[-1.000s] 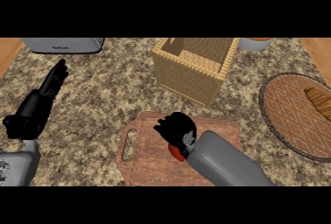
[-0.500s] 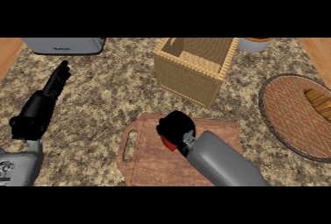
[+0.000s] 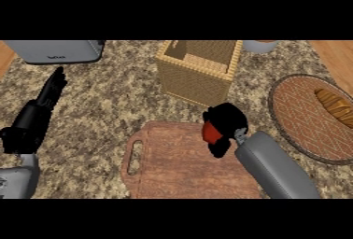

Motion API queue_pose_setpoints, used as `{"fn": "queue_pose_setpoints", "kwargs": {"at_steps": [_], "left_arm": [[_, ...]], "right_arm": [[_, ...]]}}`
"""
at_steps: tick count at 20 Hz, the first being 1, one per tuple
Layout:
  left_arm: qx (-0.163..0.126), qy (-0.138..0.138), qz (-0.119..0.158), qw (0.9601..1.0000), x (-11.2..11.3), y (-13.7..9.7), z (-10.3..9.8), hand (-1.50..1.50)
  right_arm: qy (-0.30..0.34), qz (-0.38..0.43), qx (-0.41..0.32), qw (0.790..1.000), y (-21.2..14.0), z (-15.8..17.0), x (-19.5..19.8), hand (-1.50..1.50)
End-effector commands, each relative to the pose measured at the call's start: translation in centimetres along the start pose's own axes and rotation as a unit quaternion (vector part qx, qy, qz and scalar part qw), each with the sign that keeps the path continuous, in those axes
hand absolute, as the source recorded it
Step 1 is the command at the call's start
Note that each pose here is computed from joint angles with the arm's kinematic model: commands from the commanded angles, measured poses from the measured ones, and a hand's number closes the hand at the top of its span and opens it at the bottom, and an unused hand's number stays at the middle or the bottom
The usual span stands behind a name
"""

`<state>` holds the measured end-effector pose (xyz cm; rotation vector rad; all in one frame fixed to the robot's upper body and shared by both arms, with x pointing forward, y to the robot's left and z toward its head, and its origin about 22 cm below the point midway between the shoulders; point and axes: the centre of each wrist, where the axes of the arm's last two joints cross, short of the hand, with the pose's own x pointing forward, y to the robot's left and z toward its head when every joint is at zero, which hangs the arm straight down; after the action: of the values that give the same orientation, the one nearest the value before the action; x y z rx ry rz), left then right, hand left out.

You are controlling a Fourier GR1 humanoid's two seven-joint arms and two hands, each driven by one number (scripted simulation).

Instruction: Pick the bell pepper from the cutting board and place it in the basket

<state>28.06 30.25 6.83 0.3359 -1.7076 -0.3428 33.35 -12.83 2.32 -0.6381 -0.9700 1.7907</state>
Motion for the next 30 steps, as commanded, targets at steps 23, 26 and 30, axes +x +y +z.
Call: {"fn": "queue_pose_setpoints", "kwargs": {"at_steps": [23, 26, 30], "left_arm": [[-0.027, -0.01, 0.005, 0.9996, 1.0, -1.0, -0.5, 0.0], [-0.021, -0.009, 0.014, 0.9996, -0.4, -0.5, -0.2, 0.0], [-0.017, -0.004, 0.005, 0.9998, 0.3, -0.1, -1.7, 0.0]], "right_arm": [[0.134, -0.329, -0.525, 0.774, -17.6, 18.3, -17.1, 1.5], [0.098, -0.329, -0.526, 0.778, -20.4, 19.7, -15.5, 1.5], [0.077, -0.347, -0.488, 0.797, -24.0, 19.8, -11.7, 1.5]]}}
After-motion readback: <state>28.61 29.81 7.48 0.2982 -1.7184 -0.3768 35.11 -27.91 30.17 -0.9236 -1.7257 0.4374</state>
